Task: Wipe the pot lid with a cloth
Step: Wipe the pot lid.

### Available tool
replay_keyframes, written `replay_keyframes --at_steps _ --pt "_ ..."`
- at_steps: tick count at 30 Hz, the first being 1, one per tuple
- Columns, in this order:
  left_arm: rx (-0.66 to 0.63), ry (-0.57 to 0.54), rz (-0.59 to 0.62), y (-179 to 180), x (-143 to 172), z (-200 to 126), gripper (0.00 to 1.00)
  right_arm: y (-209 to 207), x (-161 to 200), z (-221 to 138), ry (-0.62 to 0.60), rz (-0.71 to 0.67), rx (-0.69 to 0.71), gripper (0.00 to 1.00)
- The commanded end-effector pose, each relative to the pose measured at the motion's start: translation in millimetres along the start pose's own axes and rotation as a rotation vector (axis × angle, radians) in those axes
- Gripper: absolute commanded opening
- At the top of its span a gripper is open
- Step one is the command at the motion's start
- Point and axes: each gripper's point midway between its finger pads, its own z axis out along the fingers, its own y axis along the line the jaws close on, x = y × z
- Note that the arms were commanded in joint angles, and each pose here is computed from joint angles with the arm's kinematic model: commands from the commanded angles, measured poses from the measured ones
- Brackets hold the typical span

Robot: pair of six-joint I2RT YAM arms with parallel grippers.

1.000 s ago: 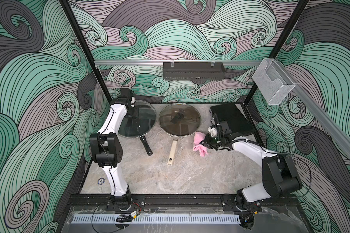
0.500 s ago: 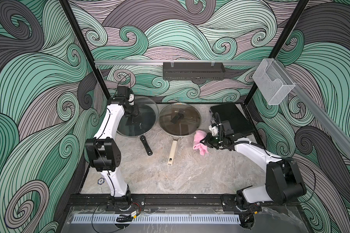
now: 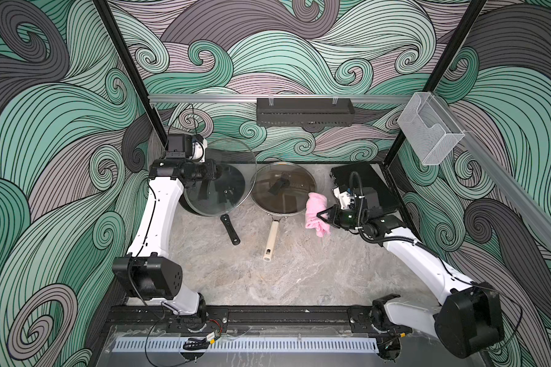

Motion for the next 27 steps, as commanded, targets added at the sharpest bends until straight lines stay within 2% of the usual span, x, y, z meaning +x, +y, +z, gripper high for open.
replay_keyframes --at_steps 1,6,15,27 --pt "0.146 -0.152 -0.001 -33.9 -29.0 -42.7 0.00 26.9 -7.3 -6.3 -0.037 -0.082 -0.117 0.00" --pt "0.288 -0.157 -0.029 -60.5 -21.5 -61.5 0.00 51.2 -22.3 -9.8 -0.076 -0.121 -0.215 0.00" --pt "0.420 -0.150 -0.057 -90.5 -8.2 -82.4 0.00 84.9 -50.9 -3.4 -0.124 -0.157 -0.369 0.00" --pt "0.541 -0.151 -0.074 -126.6 1.5 -94.0 0.00 157.6 -60.8 52.0 -0.088 -0.243 -0.568 0.00"
